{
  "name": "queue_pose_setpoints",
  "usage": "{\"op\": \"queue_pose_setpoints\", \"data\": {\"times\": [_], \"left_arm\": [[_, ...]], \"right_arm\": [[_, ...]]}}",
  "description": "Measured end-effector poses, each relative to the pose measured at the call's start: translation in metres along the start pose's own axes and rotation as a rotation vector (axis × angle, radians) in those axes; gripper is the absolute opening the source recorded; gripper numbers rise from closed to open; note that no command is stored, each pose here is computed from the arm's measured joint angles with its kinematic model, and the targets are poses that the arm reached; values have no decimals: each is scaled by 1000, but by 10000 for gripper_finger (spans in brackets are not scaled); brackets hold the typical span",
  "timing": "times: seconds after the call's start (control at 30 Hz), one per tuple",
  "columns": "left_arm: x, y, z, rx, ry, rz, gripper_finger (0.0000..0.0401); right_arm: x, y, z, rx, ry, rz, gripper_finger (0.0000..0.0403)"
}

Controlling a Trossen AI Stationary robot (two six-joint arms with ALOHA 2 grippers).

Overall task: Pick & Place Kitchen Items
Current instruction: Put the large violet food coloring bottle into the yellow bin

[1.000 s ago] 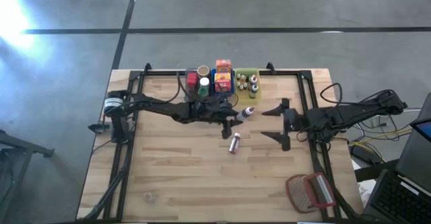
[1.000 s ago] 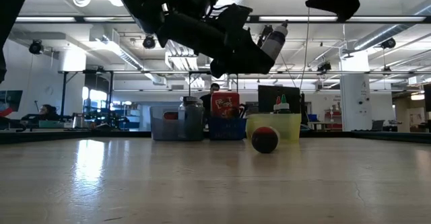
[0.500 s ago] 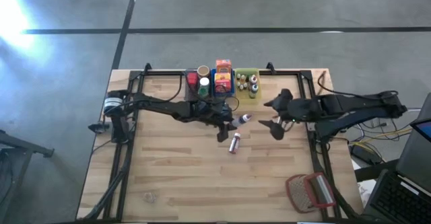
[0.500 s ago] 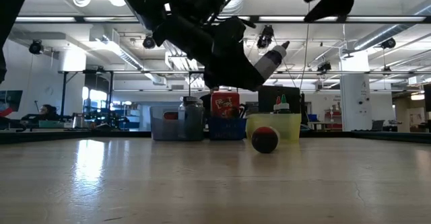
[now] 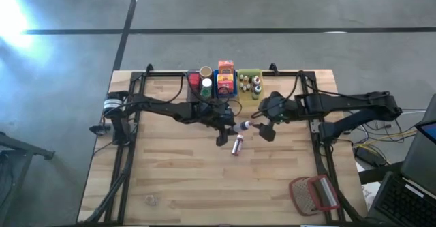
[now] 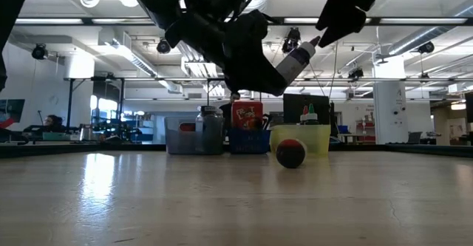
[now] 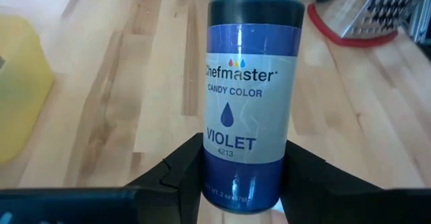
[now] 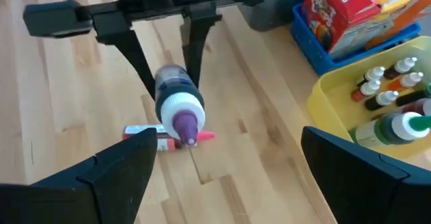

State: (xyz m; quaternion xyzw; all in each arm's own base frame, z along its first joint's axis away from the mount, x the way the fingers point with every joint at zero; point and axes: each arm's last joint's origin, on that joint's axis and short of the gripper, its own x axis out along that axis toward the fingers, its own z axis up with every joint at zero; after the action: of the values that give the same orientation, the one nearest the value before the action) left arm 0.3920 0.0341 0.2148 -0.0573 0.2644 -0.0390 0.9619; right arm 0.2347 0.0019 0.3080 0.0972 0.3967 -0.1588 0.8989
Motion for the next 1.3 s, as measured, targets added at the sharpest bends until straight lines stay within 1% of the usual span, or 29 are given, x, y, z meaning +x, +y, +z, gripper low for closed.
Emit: {"op": "queue_pose_setpoints", "data": {"times": [0.1,0.27,0.47,0.73,0.93,1.03,1.3], "left_arm": [[0,0,-1,28,7,0,158],[0,0,1,50,-8,1,158],[0,0,5,95,-38,1,158],[-3,-2,24,184,-91,5,158],[-4,-2,28,200,-100,6,158],[-4,-2,28,200,-99,6,158],[-4,-2,28,198,-95,13,158]], "right_arm": [[2,2,4,5,5,7,363],[0,4,8,2,-15,65,363],[2,4,5,-18,1,103,363],[3,5,6,-11,-3,108,363],[4,5,6,-4,-6,109,360],[4,5,7,6,-14,111,340],[5,1,9,19,-14,102,263]]}}
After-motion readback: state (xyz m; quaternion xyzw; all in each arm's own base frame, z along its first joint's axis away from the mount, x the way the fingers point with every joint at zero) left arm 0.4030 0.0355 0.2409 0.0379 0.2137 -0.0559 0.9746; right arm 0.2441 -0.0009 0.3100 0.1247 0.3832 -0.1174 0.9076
